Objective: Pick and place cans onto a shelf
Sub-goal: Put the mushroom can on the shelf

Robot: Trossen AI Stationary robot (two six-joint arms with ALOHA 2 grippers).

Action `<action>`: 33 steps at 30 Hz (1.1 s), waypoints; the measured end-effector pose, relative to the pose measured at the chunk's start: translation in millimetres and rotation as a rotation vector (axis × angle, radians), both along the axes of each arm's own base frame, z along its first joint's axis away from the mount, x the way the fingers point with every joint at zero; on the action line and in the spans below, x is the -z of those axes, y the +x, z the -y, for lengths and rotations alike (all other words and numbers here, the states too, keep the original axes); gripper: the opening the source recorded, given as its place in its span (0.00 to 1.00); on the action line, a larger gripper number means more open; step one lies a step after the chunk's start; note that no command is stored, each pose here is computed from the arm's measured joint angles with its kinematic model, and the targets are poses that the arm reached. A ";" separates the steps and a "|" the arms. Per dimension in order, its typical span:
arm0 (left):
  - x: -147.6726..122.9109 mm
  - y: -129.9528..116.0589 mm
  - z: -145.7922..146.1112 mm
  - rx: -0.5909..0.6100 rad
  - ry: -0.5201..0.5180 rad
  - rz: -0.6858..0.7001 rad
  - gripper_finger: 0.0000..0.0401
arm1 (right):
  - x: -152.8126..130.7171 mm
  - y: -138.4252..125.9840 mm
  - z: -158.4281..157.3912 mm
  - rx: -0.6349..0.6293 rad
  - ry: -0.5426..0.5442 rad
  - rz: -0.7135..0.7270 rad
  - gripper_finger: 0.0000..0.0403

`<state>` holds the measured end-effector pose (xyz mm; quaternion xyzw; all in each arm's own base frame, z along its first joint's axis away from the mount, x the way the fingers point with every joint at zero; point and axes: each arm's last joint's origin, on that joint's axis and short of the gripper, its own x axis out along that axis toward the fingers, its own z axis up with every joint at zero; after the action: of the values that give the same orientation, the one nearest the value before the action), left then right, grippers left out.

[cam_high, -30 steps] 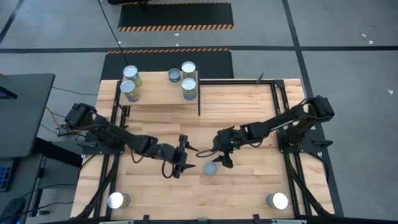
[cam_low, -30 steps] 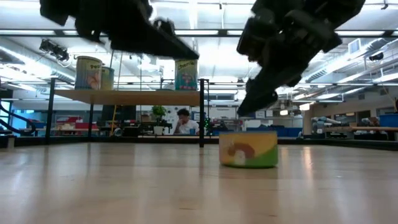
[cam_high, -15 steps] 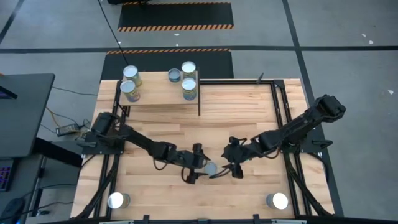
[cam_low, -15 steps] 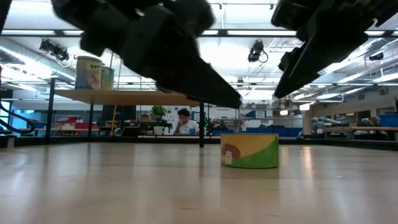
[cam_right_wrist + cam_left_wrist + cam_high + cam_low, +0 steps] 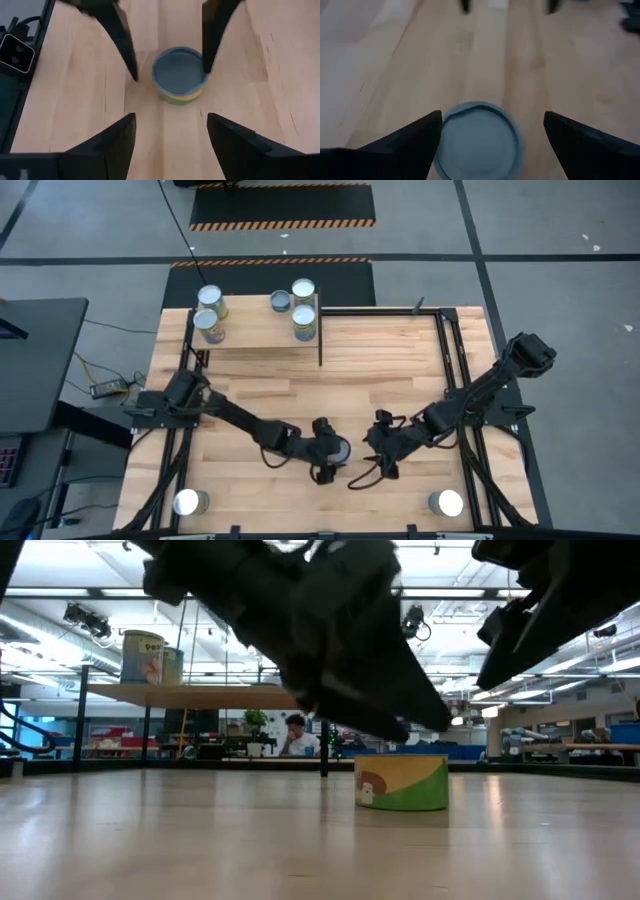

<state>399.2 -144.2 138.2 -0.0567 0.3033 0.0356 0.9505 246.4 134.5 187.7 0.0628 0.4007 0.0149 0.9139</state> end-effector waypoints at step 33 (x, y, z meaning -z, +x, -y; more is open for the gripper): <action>24.9 -1.5 7.1 -0.162 0.057 0.018 0.89 | -0.5 -7.6 -11.9 0.028 -0.042 0.036 0.61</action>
<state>397.7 -151.2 113.4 -0.0545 0.2879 0.1205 0.9485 238.8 146.4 188.2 0.0490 0.3837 -0.0052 0.9222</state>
